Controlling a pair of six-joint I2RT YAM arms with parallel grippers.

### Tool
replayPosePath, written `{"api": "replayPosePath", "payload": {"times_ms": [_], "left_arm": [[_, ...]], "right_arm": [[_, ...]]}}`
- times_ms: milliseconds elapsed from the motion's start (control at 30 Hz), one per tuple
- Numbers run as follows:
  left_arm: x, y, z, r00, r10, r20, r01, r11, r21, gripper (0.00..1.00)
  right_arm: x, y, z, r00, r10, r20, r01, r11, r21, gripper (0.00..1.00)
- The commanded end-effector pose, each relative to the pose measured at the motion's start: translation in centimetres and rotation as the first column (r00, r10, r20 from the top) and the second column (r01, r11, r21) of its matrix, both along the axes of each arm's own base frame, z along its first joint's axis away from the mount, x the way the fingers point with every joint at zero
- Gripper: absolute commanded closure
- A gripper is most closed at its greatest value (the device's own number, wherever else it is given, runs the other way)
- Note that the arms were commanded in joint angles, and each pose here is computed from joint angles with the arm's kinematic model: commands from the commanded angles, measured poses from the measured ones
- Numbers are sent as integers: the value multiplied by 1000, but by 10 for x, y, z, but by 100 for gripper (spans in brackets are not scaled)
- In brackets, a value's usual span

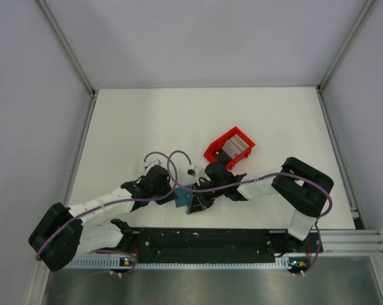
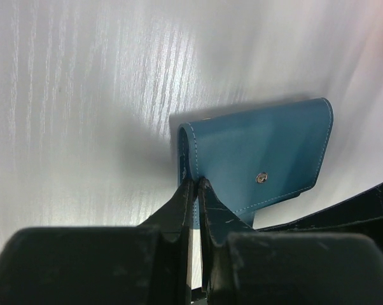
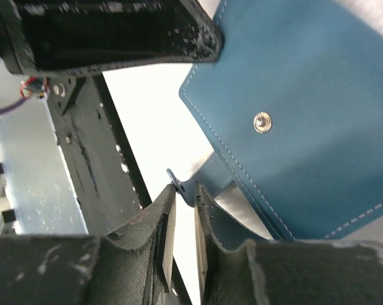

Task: Put the credit cards into the card holder
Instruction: Open the card holder at the center of the board.

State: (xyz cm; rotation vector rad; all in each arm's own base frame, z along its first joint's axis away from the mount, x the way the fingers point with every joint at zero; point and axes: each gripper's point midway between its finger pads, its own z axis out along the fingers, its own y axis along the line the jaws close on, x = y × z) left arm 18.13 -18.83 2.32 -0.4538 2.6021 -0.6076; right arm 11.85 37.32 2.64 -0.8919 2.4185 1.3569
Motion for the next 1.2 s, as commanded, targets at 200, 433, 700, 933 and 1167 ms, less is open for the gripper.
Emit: {"api": "replayPosePath", "payload": {"times_ms": [200, 433, 700, 933, 1167], "left_arm": [[-11, 24, -17, 998, 44, -42, -39, 994, 102, 93], [-10, 24, -17, 998, 41, -38, -36, 994, 103, 91], [-8, 26, -3, 1000, 29, 5, -30, 995, 95, 84], [-2, 41, 36, 994, 30, 108, -44, 990, 131, 48], [-3, 71, 56, 985, 80, 150, -114, 967, 230, 36]], "right_arm": [[-42, -39, -16, 984, 170, -61, -176, 977, -124, 70], [-53, -61, -29, 979, 172, -105, -192, 958, -214, 65], [-13, -61, -3, 996, -77, 51, 87, 965, -246, 67], [42, -34, 62, 910, -404, 96, 414, 903, -117, 67], [78, 9, 73, 896, -422, 140, 441, 884, -157, 73]]}}
